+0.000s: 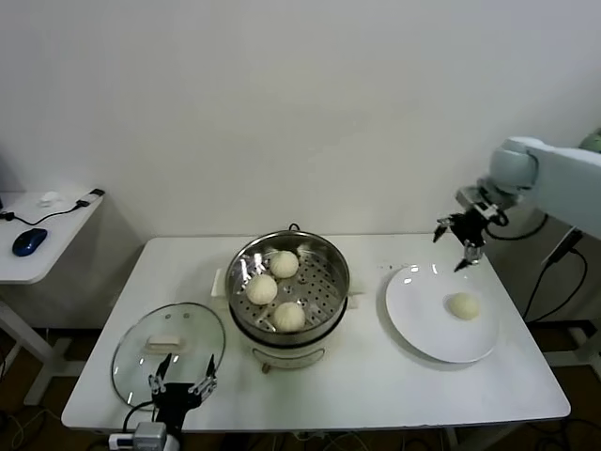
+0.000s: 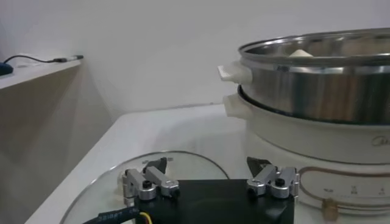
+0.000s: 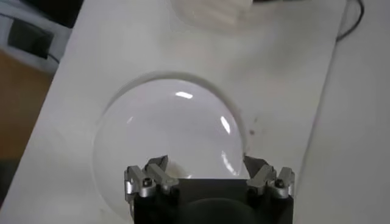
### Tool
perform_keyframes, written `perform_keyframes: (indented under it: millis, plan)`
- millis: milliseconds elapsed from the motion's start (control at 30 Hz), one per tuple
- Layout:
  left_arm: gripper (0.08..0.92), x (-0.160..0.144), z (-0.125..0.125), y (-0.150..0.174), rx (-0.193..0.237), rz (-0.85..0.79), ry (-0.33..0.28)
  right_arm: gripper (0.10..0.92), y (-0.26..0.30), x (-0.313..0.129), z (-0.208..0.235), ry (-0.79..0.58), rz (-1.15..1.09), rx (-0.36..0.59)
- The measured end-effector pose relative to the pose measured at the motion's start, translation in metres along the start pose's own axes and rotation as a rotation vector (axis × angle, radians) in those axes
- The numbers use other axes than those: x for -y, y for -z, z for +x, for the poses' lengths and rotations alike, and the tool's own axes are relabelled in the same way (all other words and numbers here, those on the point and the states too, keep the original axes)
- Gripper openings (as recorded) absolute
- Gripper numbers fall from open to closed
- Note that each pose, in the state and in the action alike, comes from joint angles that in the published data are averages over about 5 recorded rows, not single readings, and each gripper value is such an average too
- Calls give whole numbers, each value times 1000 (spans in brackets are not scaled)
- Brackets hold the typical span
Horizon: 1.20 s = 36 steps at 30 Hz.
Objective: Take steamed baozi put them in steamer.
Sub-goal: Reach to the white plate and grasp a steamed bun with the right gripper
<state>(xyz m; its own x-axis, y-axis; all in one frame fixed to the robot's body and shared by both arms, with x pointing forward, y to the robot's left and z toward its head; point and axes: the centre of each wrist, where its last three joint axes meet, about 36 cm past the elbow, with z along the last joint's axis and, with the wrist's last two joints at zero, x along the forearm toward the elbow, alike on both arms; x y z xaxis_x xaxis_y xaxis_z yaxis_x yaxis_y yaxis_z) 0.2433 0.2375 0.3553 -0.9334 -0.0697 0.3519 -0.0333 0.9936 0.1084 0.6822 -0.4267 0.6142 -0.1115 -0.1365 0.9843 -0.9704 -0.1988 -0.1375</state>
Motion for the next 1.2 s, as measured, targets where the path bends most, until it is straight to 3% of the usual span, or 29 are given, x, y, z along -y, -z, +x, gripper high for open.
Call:
perform_keyframes:
  millis: [567,1033,1200]
  plan:
    - [823,-3,3,-3,-4,-1,14,823,-64,-39,-110,20,-217,-73]
    - [823,-3,3,-4,-5,2,19,809,-64,-36,-143,17,-259,-105]
    - [823,-3,3,-4,-5,3,19,734,-64,-36,-146,22,-267,-102]
